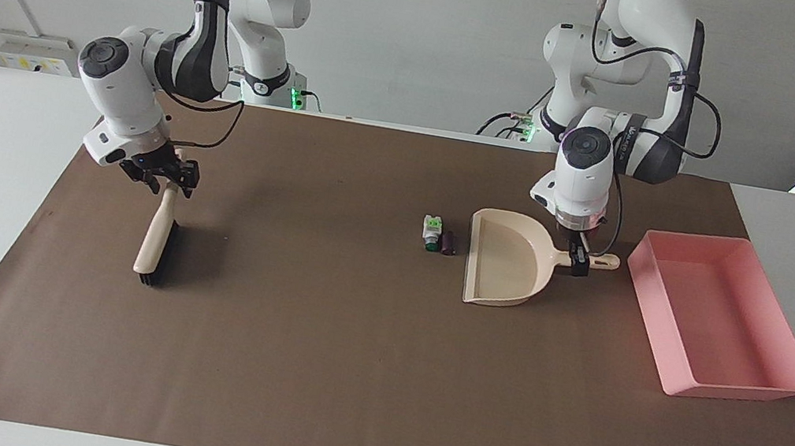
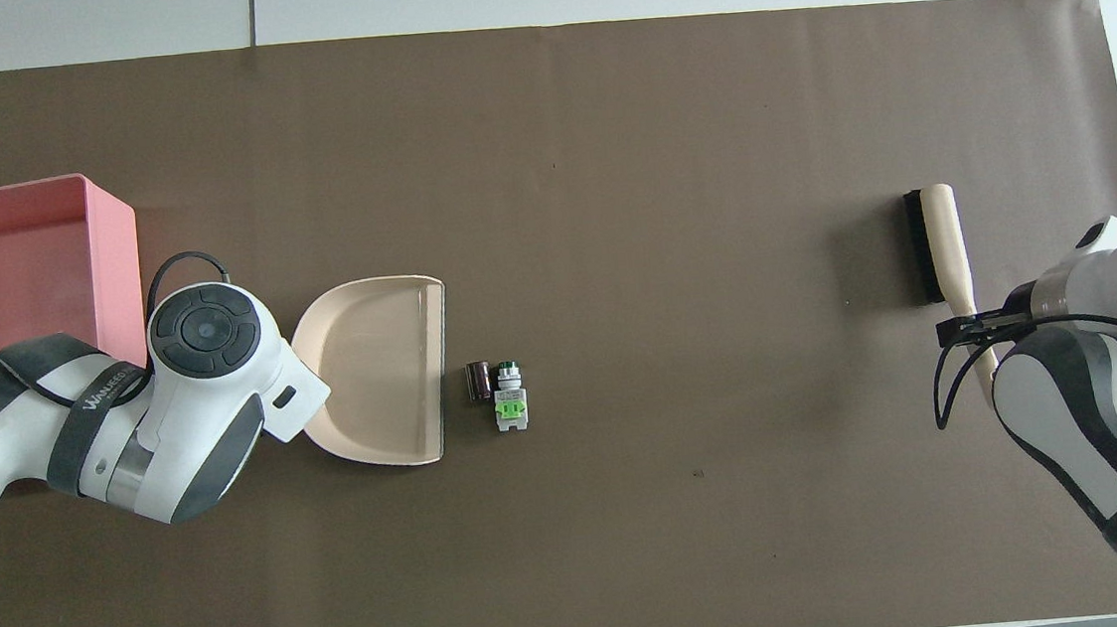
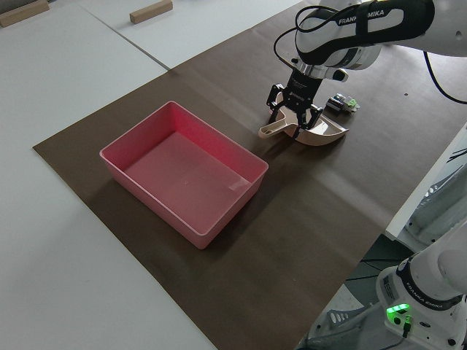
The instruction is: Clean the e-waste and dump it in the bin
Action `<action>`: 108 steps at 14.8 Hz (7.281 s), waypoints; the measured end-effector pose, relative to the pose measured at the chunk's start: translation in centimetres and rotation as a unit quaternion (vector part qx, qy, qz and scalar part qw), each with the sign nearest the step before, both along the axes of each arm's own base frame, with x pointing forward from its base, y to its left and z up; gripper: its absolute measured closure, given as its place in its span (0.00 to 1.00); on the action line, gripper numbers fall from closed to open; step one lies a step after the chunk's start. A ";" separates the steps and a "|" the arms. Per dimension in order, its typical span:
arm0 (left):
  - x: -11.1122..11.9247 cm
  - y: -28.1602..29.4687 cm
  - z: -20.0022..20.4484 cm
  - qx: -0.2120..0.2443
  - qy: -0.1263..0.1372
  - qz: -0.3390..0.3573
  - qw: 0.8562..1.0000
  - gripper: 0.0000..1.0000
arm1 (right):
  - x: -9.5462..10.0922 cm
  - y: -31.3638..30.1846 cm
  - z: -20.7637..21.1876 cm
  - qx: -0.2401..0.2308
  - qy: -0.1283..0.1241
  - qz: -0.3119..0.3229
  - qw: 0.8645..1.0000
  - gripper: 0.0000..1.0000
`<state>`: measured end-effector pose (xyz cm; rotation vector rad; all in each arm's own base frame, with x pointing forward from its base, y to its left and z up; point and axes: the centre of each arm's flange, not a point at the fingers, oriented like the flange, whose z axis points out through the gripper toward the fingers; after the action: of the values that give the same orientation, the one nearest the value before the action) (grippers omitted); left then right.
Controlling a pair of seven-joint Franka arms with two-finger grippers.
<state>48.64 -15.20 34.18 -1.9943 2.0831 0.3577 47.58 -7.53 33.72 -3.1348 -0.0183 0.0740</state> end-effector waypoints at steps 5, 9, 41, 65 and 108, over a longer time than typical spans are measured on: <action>-0.2 -0.5 0.0 0.001 -0.001 -0.004 1.000 0.68 | 0.0 0.0 0.0 0.002 -0.001 -0.002 1.000 0.65; 0.2 -0.2 0.6 0.003 -0.003 0.002 1.000 0.68 | 0.3 0.2 0.6 0.005 0.006 -0.001 1.000 0.75; -3.2 -4.5 1.0 0.097 0.007 -0.017 0.995 0.68 | -13.2 48.1 2.5 -0.034 0.013 -0.016 0.999 0.75; -3.0 -2.6 -0.4 0.062 -0.018 -0.019 0.998 0.68 | -11.6 60.3 0.6 0.204 0.053 -0.036 0.977 0.75; 9.7 37.0 12.9 0.281 0.024 0.003 0.959 0.68 | 1.3 0.8 1.7 0.008 0.049 -0.015 0.999 0.75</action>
<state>58.30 21.79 47.08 -1.6565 1.7358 0.8926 48.86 -6.75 35.39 -3.1105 0.0278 0.2276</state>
